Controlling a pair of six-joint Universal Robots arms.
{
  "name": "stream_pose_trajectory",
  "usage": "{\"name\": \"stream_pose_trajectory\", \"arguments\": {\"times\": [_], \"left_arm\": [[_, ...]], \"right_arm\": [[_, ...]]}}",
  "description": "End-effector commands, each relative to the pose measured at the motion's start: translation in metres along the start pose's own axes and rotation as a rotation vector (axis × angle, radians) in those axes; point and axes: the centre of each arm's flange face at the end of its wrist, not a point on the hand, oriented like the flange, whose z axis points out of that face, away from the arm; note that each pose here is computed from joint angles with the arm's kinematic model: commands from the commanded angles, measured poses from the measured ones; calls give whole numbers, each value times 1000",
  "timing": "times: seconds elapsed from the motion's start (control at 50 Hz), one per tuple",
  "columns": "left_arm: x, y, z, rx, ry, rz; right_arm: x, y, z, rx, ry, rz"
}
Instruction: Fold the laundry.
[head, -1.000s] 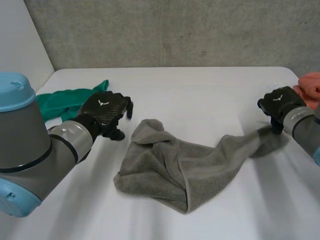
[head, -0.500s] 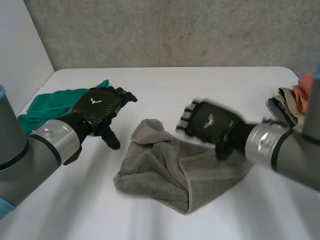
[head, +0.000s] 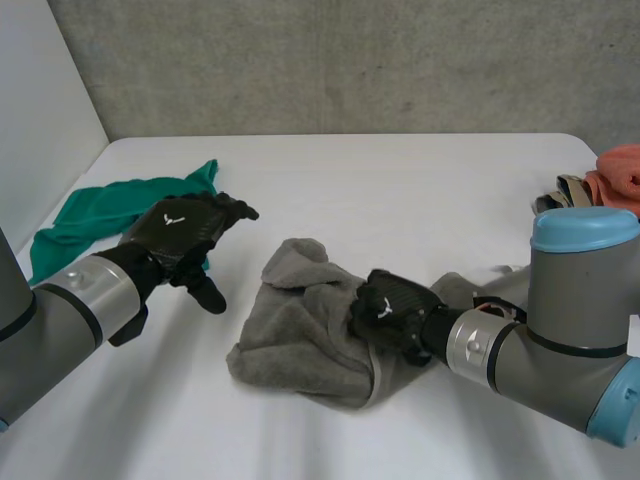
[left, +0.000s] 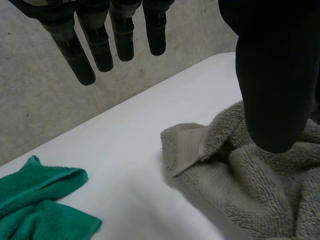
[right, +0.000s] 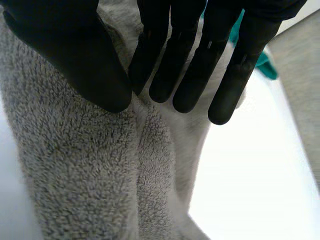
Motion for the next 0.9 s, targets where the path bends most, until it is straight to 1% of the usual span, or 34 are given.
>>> {"name": "stream_pose_trajectory", "arguments": {"times": [0.02, 0.06, 0.12, 0.14, 0.2, 0.22, 0.28, 0.3, 0.38, 0.52, 0.66, 0.8, 0.9], "left_arm": [[3, 9, -2, -31, 7, -11], [4, 15, -3, -54, 9, -15], [4, 23, -2, -77, 8, -24], [5, 27, -1, -91, 11, -26], [5, 33, 0, -111, 10, -29], [5, 35, 1, -122, 10, -30], [4, 39, 3, -135, 6, -32], [4, 40, 5, -141, 6, -33], [3, 43, 10, -150, 7, -30], [9, 48, 23, -164, 28, -24], [23, 56, 35, -212, 49, -31], [36, 63, 41, -259, 85, -43], [42, 71, 45, -310, 85, -56]], "right_arm": [[26, -24, -13, 81, 102, 92], [42, -32, -24, 90, 160, 135], [62, -32, -33, 77, 239, 197], [73, -28, -37, 60, 287, 245], [88, -23, -43, 32, 358, 308], [96, -20, -46, 13, 403, 337], [108, -12, -50, -32, 476, 370], [114, -4, -53, -75, 521, 386], [119, 19, -58, -181, 585, 422], [110, 39, -54, -218, 558, 462], [115, 50, -52, -213, 610, 464], [114, 58, -52, -232, 611, 473], [117, 63, -49, -236, 616, 471]]}}
